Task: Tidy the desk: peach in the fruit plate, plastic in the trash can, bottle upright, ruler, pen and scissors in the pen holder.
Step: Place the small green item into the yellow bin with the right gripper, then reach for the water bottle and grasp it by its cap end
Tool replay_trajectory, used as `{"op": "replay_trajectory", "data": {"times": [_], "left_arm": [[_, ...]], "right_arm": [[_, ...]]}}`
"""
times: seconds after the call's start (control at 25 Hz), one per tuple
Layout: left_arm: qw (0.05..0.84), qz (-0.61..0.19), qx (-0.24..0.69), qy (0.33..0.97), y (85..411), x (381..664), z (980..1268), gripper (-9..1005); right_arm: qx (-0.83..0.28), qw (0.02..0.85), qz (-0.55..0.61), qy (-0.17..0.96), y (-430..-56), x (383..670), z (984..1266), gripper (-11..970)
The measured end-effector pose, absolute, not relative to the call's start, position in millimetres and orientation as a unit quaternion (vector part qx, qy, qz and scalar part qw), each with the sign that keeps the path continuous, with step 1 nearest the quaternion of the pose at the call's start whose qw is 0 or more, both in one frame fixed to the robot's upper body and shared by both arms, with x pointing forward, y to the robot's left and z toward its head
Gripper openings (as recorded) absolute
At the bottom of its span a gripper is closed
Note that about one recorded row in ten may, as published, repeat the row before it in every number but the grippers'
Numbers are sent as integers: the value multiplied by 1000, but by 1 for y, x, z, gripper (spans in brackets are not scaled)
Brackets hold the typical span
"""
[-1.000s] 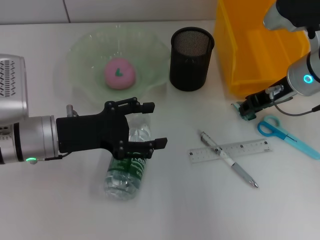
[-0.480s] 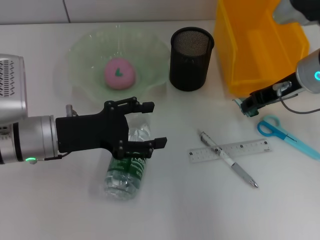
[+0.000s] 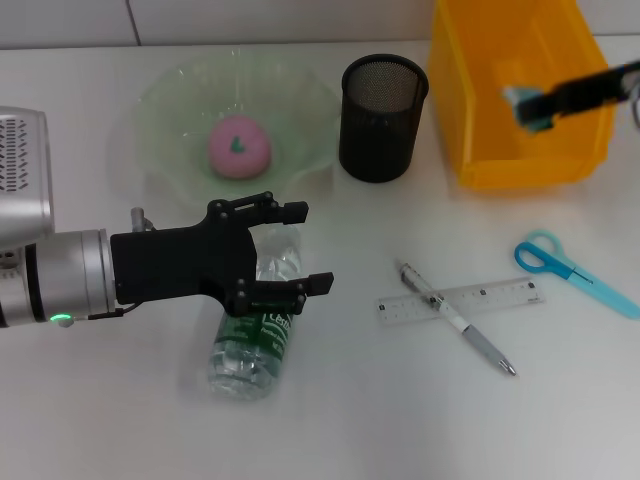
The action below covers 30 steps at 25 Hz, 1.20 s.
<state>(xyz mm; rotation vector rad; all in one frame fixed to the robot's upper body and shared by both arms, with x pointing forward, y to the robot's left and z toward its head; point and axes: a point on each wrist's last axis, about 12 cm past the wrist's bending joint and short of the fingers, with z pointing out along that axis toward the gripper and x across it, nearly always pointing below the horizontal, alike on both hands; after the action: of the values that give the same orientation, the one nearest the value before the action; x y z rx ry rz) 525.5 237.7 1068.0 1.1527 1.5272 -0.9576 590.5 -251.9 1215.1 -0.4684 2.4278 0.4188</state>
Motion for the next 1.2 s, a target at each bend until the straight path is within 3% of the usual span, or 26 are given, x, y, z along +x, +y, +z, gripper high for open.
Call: {"op": "replay_trajectory", "data": {"times": [0.24, 0.52, 0.8, 0.96, 1.16, 1.2], "left_arm": [[480, -393, 471, 627, 238, 525, 1067, 860], [481, -393, 467, 629, 240, 523, 1067, 860], [480, -395, 467, 630, 240, 523, 1067, 860], [480, -395, 466, 630, 240, 523, 1067, 860], [483, -395, 461, 631, 242, 522, 1067, 860], [486, -395, 458, 631, 243, 522, 1067, 860]], "right_arm": [[-179, 356, 141, 906, -264, 605, 1214, 327], [-188, 361, 113, 906, -262, 629, 1189, 332], [-193, 368, 108, 903, -259, 630, 1194, 515], [-194, 378, 104, 899, -262, 626, 1201, 692], [-214, 439, 131, 863, -269, 601, 1220, 826], [-235, 470, 163, 835, -273, 583, 1222, 849]]}}
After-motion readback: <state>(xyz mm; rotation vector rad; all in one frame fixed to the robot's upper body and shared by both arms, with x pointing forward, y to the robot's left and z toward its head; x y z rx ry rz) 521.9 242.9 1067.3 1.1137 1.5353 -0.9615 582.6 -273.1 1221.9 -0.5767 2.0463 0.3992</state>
